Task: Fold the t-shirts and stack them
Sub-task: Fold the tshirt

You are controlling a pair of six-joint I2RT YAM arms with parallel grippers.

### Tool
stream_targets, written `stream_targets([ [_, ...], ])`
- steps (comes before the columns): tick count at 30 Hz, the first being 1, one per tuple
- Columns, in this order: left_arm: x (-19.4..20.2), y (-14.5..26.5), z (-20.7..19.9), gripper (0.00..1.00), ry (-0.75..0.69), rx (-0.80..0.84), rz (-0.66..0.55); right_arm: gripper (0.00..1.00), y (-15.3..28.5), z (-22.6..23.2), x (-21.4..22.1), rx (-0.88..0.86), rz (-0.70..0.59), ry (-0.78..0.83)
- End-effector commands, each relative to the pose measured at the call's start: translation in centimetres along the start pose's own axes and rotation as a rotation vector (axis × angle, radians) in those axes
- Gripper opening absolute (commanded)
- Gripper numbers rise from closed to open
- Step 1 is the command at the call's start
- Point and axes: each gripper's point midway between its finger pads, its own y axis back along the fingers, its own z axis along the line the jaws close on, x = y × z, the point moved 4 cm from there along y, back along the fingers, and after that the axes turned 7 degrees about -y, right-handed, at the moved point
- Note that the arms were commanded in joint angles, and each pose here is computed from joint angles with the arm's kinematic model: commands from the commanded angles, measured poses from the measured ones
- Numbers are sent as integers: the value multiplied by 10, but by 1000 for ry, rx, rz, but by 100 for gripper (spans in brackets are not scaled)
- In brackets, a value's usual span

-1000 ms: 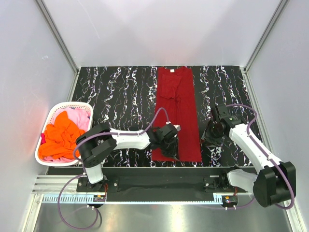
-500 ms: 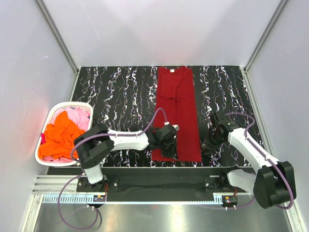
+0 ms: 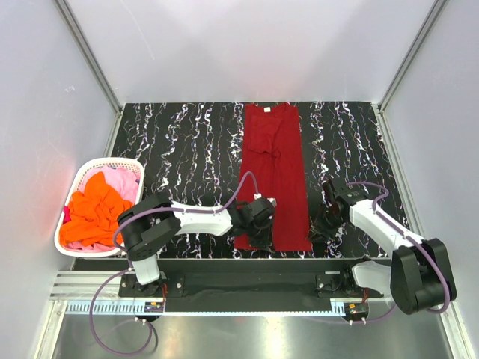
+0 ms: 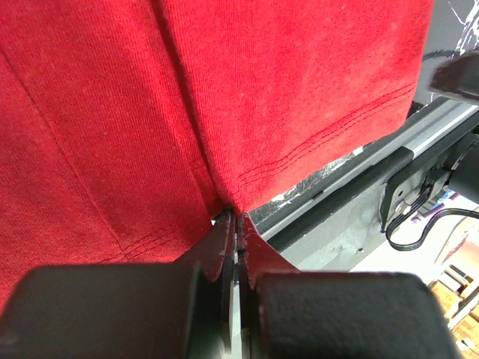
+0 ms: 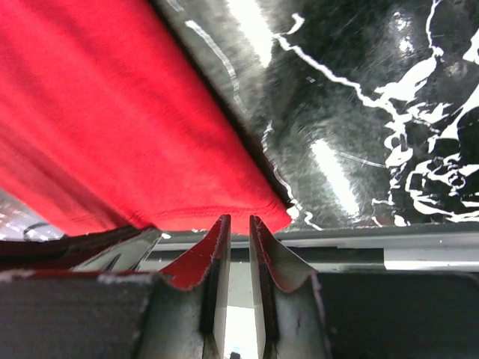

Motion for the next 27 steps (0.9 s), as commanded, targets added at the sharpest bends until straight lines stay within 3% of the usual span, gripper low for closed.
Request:
stream_targets([
  [1,2,-2,1,1,-8,-14,-13,23,-8,2,-4,-2,-2,-10],
  [6,3,-2,2,2,-7,-16,-7,23,-8,-1,-9,34,-31,-7],
  [13,3,4,0,13,-13,-17,-12,23,-10,-5,-10,79,-16,11],
  [18,-5,20,-19,28,-41,43,-39,6,-12,-5,-10,96,-6,11],
  [24,-18,52,-36,31,-112,62,-86,6,-12,-4,-9,101,-4,13],
  [27,-23,67,-24,32,-148,-26,-118,11,-6,2,-9,63,-9,12],
])
